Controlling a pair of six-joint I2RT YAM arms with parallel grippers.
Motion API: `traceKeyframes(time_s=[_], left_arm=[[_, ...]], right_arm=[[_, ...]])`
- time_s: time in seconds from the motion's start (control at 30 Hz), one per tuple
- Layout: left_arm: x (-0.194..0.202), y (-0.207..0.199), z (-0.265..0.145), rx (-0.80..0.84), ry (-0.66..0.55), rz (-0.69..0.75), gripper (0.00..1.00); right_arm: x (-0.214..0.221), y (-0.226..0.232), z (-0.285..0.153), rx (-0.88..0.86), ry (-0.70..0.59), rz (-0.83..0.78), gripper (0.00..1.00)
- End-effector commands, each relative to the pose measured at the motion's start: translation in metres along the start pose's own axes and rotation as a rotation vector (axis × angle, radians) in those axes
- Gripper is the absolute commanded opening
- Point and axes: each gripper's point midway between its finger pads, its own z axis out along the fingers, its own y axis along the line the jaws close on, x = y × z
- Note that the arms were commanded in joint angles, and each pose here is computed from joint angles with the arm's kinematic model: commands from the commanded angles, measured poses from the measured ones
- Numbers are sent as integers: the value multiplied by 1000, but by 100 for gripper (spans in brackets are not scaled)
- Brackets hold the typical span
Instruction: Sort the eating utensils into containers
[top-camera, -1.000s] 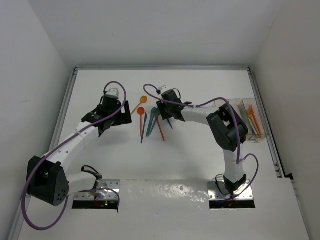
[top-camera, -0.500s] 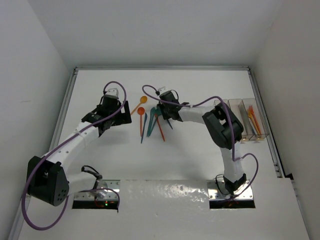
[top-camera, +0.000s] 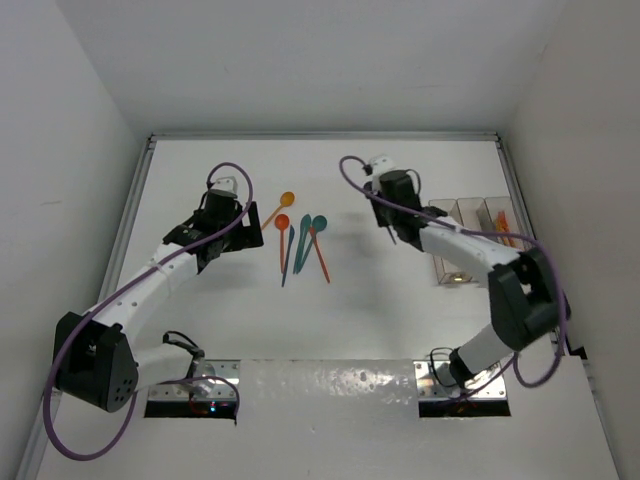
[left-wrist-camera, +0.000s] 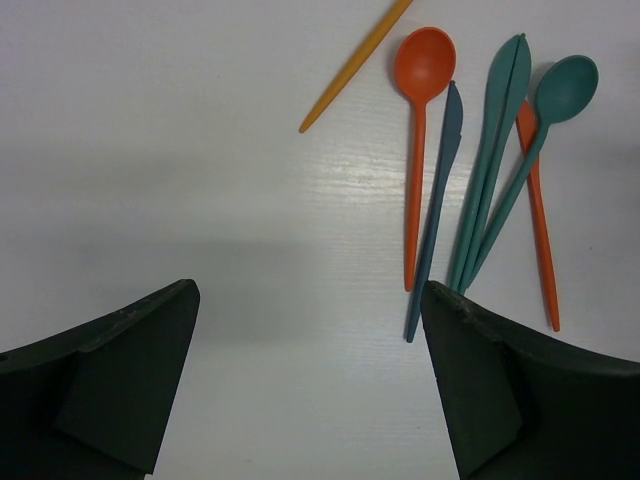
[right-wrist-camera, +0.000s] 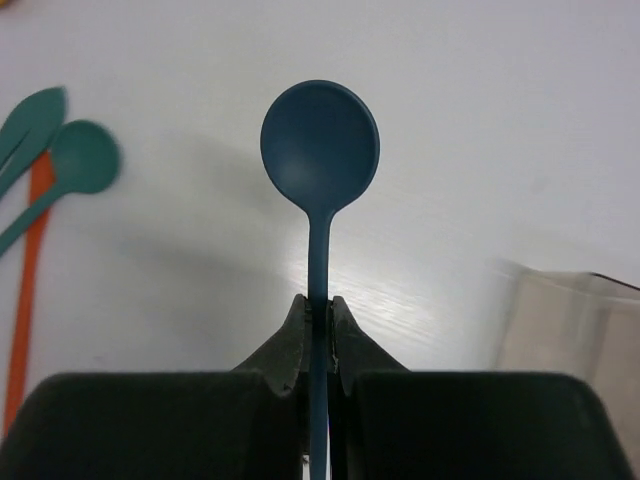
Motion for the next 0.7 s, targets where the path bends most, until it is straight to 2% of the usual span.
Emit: traceKeyframes(time_s=[0.0,0.07,0.17,0.37,0.67], left_arm=[[-11,-8,-4,30,-39,-2,91],[-10,-9,-4,40,-35,-2,91],[-10,-11,-4,48,-34,-2,91],[-11,-14,-5,65,-34,-5,91],[-10,-16,-3,77,-32,-3,91]], right_arm=[[2,-56,-31,86,-36,-12,0],[1,-79,-50,120,-65,-46,0],[27,-115,-64,162,-35,-38,0],[70,-194,-97,287,-25,41,0],[109,-242,-95,368,16,87,0]])
